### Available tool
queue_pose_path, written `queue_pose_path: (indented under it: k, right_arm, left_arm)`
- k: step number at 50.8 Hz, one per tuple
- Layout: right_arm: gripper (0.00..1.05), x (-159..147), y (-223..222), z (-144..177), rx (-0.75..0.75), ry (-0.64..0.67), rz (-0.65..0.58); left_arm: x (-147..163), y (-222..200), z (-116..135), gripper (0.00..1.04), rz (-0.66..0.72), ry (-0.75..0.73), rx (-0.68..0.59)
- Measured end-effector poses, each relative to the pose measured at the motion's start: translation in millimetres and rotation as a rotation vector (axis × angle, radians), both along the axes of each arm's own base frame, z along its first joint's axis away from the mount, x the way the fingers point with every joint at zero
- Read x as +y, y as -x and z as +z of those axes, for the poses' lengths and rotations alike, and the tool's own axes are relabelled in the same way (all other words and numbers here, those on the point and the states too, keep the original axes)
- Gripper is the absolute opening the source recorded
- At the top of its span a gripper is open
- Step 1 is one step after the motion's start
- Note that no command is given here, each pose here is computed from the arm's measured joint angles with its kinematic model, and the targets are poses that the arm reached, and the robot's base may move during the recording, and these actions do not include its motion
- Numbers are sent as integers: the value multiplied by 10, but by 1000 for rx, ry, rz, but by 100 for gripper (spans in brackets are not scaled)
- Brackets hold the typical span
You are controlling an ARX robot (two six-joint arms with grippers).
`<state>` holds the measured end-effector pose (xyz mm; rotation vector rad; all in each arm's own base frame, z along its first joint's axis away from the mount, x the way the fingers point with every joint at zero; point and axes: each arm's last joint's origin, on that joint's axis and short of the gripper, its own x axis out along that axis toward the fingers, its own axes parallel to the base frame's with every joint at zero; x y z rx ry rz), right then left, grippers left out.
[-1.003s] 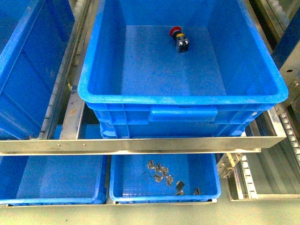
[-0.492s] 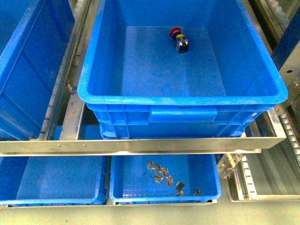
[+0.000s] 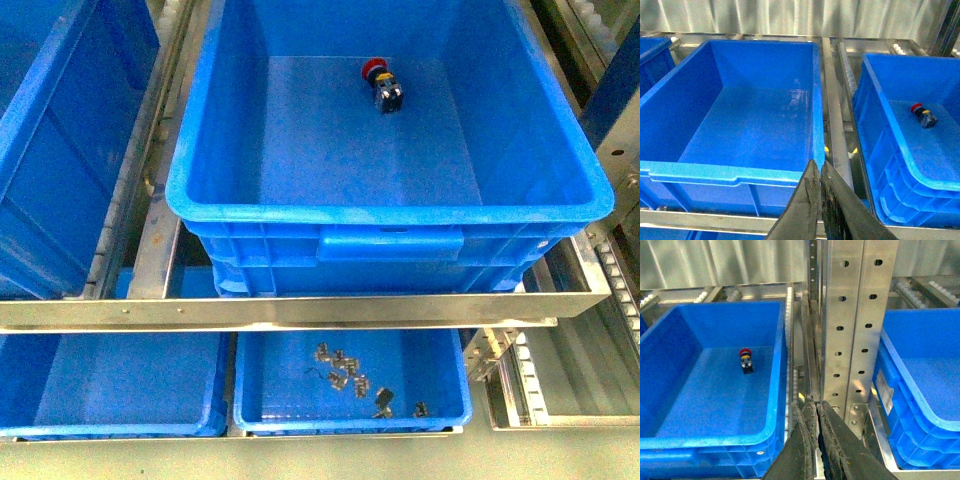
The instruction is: Pick red and yellow buttons and place in box
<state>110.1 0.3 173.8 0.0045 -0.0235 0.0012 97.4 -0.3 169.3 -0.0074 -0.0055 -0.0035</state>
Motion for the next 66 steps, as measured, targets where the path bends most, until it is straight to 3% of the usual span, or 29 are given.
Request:
queue_pose_path:
  k: [21, 30, 38, 46, 59, 66]
  right_arm:
    - [4, 0, 133, -32, 6, 0, 1]
    - [33, -1, 135, -30, 5, 2, 0]
    - [73, -1, 134, -31, 5, 2, -1]
    - [98, -2, 135, -31, 5, 1, -4]
    - [99, -1, 135, -32, 6, 2, -1]
    - [99, -1, 135, -32, 6, 2, 0]
  left_arm:
    - [0, 0, 0, 3, 0, 0, 0]
    - [0, 0, 0, 3, 0, 0, 0]
    - [0, 0, 0, 3, -2, 0, 0]
    - [0, 0, 0, 3, -2, 0, 0]
    - [1, 0, 0, 3, 0, 1, 0]
    - [1, 0, 0, 27, 1, 0, 0]
